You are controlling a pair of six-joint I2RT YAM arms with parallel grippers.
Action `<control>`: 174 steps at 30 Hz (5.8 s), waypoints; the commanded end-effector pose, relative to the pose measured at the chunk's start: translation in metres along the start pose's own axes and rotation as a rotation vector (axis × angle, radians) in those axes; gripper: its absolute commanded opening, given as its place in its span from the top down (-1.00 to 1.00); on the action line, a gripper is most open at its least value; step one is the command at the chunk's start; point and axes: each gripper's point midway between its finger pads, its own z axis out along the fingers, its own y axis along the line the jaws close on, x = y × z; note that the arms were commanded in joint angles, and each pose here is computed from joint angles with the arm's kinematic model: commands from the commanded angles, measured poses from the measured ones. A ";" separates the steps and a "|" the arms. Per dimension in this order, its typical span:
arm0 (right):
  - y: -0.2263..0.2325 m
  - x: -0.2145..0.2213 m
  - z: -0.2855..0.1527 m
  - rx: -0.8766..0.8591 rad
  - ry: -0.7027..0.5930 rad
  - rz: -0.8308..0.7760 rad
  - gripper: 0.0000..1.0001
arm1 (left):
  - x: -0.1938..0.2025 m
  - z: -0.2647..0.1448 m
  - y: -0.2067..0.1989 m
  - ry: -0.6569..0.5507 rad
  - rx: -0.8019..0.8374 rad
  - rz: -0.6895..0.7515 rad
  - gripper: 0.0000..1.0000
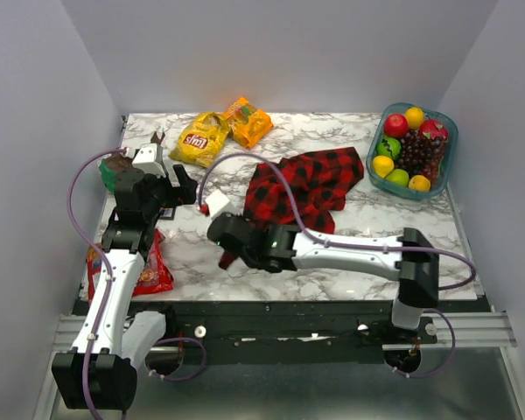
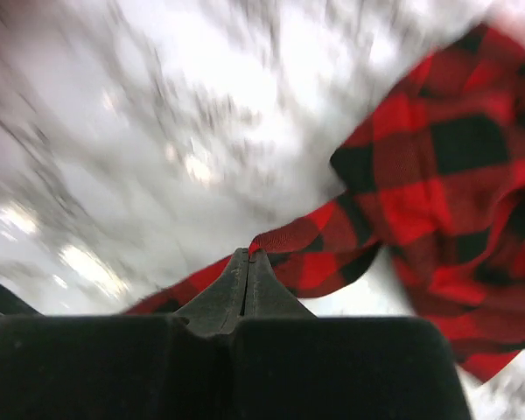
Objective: Pin the brooch onto the clothing
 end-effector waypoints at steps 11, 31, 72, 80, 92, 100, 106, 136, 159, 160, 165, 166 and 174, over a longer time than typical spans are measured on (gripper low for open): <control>-0.172 -0.314 -0.281 0.018 -0.988 0.082 0.99 | -0.016 -0.018 0.001 -0.091 -0.027 0.033 -0.97; -0.366 0.010 -0.161 0.530 -0.415 0.573 0.99 | 0.056 -0.019 -0.133 0.152 0.578 0.250 -0.98; -0.371 -0.143 -0.264 0.324 -0.743 0.428 0.99 | -0.072 -0.132 -0.364 -0.064 1.313 0.205 1.00; -0.365 -0.137 -0.243 0.291 -0.712 0.452 0.99 | -0.135 -0.121 -0.301 -0.216 1.207 0.054 1.00; -0.328 -0.047 -0.071 0.168 -0.298 0.521 0.99 | -0.021 0.093 -0.132 0.116 0.383 -0.037 1.00; -0.336 -0.067 -0.017 0.156 -0.279 0.538 0.99 | -0.003 0.105 -0.109 0.128 0.307 -0.005 1.00; -0.326 -0.118 0.031 -0.008 -0.283 0.557 0.26 | -0.005 0.103 -0.073 0.081 0.189 -0.053 1.00; -0.135 0.163 -0.033 -0.328 0.207 0.885 -0.84 | 0.004 0.115 -0.049 0.164 0.130 -0.048 1.00; -0.143 0.136 -0.020 -0.302 0.113 0.824 0.99 | -0.022 0.099 -0.055 0.079 0.152 -0.020 1.00; -0.149 0.125 -0.030 -0.293 0.082 0.813 0.99 | -0.028 0.096 -0.058 0.063 0.161 -0.018 1.00; -0.189 0.065 -0.074 -0.201 -0.108 0.729 0.99 | -0.068 0.073 -0.065 -0.063 0.170 0.006 1.00; -0.198 0.050 -0.088 -0.188 -0.148 0.716 0.99 | -0.079 0.065 -0.068 -0.094 0.172 0.011 1.00; -0.271 -0.051 -0.231 0.000 -0.554 0.585 0.99 | -0.178 -0.011 -0.108 -0.333 0.285 -0.005 1.00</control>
